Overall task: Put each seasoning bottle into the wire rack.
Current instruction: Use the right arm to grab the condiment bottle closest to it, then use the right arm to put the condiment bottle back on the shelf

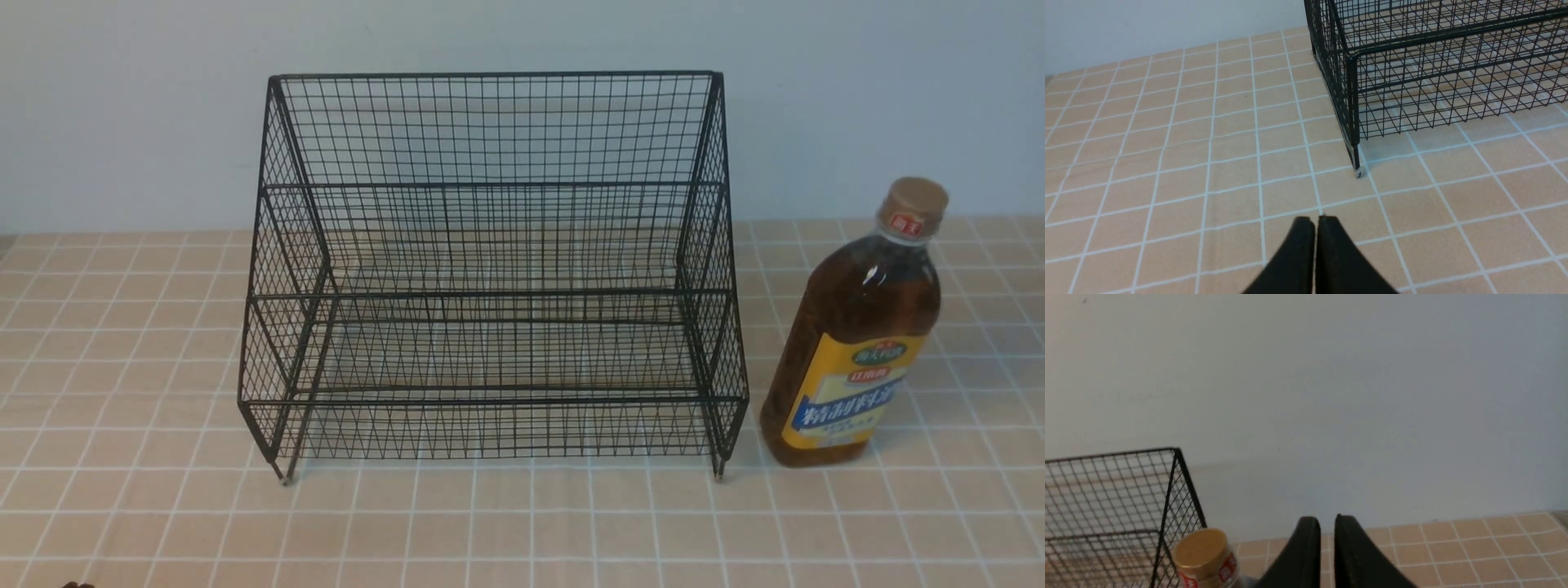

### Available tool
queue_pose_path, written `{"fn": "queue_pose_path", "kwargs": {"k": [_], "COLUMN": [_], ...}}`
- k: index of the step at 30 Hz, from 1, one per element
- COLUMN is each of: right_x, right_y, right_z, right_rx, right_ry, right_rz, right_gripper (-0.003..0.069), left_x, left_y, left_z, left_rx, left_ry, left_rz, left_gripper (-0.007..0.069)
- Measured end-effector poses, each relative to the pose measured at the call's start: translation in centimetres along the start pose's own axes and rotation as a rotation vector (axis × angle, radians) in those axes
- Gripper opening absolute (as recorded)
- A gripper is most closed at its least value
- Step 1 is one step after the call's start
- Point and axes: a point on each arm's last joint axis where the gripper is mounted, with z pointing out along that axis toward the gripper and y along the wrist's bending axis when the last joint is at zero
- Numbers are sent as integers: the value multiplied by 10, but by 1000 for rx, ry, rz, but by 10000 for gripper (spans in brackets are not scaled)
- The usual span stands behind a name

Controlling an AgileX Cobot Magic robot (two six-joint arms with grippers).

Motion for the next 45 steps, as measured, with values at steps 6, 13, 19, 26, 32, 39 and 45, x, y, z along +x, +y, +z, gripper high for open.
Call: {"fn": "queue_pose_path", "kwargs": {"k": [6, 13, 19, 26, 32, 39, 45], "right_x": [4, 12, 32, 57, 60, 44, -26], "right_y": [23, 34, 37, 38, 40, 40, 48], "right_z": [29, 54, 85, 109, 116, 102, 89], "right_rx": [-113, -157, -158, -152, -169, -171, -172], "right_ry": [82, 90, 135, 227, 194, 174, -14], "right_rz": [-61, -76, -83, -109, -152, -243, -229], "right_gripper": [233, 510, 634, 601, 309, 321, 319], "left_x": [0, 0, 0, 0, 0, 0, 0], "left_y": [0, 0, 0, 0, 0, 0, 0], "left_z": [0, 0, 0, 0, 0, 0, 0], "left_rx": [0, 0, 0, 0, 0, 0, 0], "left_ry": [0, 0, 0, 0, 0, 0, 0], "left_rz": [0, 0, 0, 0, 0, 0, 0], "left_gripper": [-10, -10, -10, -10, -10, -10, -10]}}
